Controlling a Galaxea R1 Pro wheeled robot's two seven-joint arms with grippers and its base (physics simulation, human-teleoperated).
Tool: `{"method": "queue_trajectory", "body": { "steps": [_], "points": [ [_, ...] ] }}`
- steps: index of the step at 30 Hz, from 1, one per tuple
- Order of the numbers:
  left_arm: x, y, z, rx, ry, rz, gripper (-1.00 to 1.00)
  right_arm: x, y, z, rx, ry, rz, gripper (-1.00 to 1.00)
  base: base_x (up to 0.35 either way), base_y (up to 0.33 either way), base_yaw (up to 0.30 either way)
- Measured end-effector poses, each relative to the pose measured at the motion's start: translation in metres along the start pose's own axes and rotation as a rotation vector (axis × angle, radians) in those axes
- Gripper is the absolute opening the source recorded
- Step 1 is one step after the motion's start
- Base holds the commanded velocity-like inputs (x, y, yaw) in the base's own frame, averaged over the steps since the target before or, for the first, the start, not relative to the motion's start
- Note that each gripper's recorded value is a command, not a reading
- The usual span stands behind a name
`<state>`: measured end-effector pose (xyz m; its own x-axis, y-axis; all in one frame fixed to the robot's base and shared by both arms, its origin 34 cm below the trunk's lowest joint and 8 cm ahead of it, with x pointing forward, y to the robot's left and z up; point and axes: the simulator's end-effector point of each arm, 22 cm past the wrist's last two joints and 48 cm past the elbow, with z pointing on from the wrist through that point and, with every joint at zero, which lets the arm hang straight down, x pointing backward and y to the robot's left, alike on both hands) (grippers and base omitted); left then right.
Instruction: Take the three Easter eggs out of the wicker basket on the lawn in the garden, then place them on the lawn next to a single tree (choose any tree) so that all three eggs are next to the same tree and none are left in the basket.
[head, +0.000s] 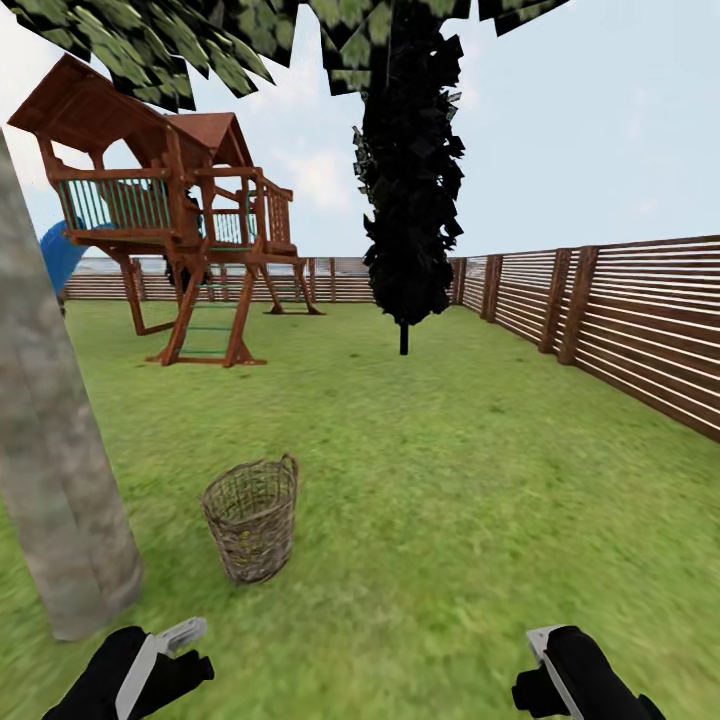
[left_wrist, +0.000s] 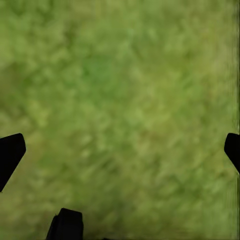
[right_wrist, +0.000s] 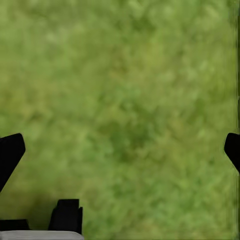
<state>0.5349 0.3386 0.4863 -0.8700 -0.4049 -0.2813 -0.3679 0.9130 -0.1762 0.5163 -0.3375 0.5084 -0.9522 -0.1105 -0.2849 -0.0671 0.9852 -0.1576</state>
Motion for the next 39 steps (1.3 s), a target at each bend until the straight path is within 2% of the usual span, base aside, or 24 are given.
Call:
{"method": "queue_trajectory", "body": {
  "steps": [10,25,39],
  "points": [
    [-0.007,-0.007,-0.018,0.001,0.002,0.002,1.0,-0.009,-0.003,-0.018,-0.001,0.001,-0.001,1.0,0.248,-0.201,0.03],
    [-0.019,-0.014,-0.044,0.001,0.003,0.003,1.0,-0.021,-0.01,-0.045,0.005,0.003,-0.004,1.0,0.229,-0.205,0.245],
    [-0.029,-0.02,-0.068,-0.002,0.005,0.004,1.0,-0.032,-0.013,-0.069,0.003,0.003,-0.004,1.0,0.197,-0.122,0.251]
  ]
}}
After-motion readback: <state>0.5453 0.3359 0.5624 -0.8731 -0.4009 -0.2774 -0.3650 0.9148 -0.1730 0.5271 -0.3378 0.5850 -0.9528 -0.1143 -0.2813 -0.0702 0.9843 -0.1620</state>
